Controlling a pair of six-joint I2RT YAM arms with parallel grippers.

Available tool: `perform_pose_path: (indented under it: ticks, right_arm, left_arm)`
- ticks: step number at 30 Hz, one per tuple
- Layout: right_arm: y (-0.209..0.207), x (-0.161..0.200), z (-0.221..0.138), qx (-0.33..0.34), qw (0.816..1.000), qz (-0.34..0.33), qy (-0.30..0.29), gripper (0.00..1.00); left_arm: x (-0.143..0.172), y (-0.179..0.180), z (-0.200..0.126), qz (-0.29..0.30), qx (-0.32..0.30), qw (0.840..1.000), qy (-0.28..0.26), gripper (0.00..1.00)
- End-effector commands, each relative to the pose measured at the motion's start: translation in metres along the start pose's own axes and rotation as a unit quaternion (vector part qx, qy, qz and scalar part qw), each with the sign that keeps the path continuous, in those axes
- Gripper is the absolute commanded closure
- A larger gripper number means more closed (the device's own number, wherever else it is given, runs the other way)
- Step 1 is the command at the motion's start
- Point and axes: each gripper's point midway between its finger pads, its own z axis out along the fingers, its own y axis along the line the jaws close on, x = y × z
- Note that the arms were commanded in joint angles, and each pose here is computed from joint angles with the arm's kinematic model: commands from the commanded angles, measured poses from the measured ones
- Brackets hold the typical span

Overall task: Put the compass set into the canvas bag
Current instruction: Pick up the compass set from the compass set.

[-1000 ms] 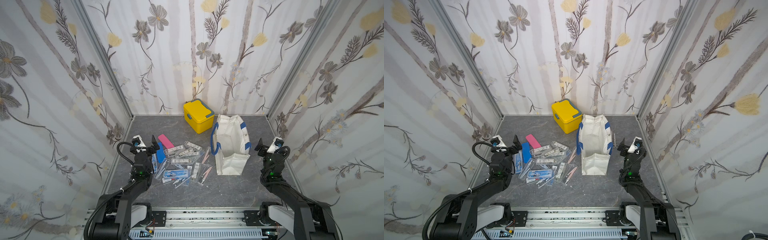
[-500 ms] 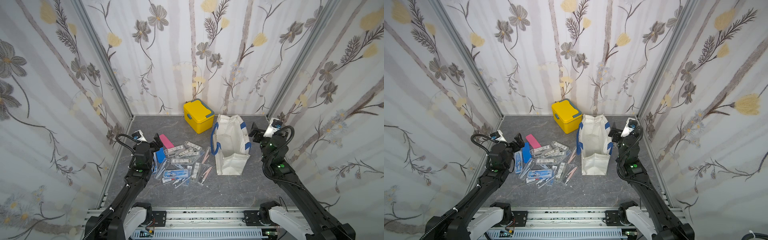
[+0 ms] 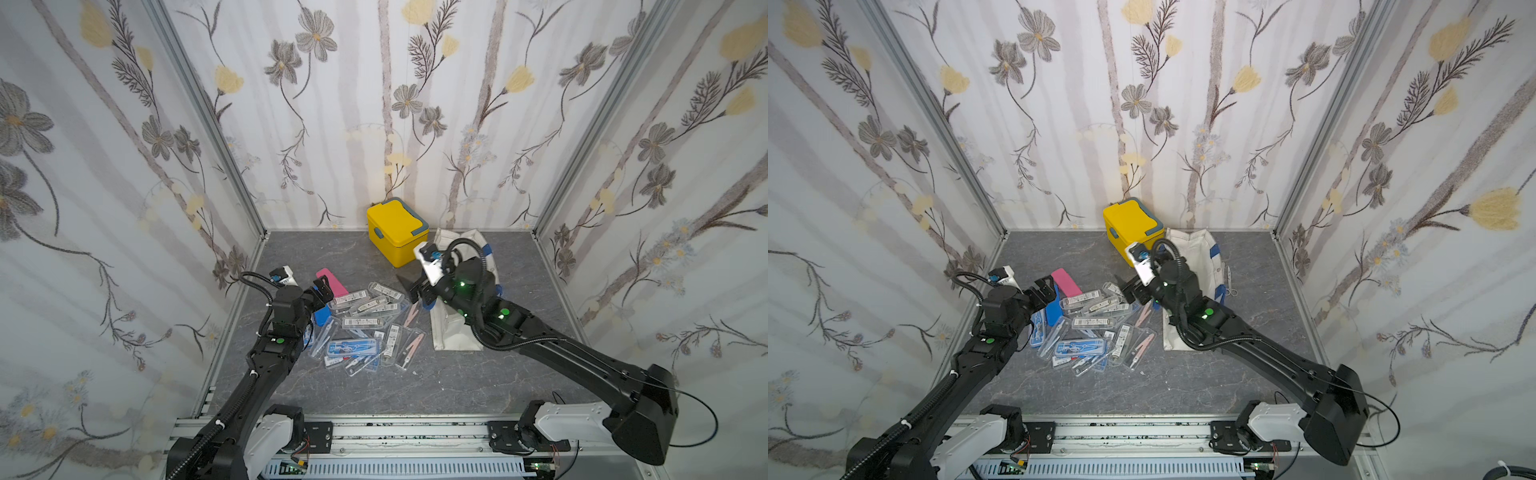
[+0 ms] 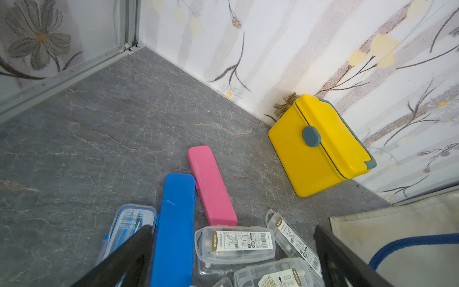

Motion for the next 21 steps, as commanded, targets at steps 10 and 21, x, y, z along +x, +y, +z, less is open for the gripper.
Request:
perform_pose_path:
  ticks: [10, 21]
  right_arm:
    - [0.160, 0.097, 0.067, -0.269, 0.947, -0.130, 0.115, 0.01]
    - [0.190, 0.152, 0.082, -0.341, 0.910, -0.120, 0.202, 0.17]
  left_arm:
    - [0.007, 0.007, -0.013, -0.070, 0.040, 0.997, 0.001, 0.00]
    - [0.002, 0.034, -0.014, -0.175, 0.074, 0.982, -0.003, 0.00]
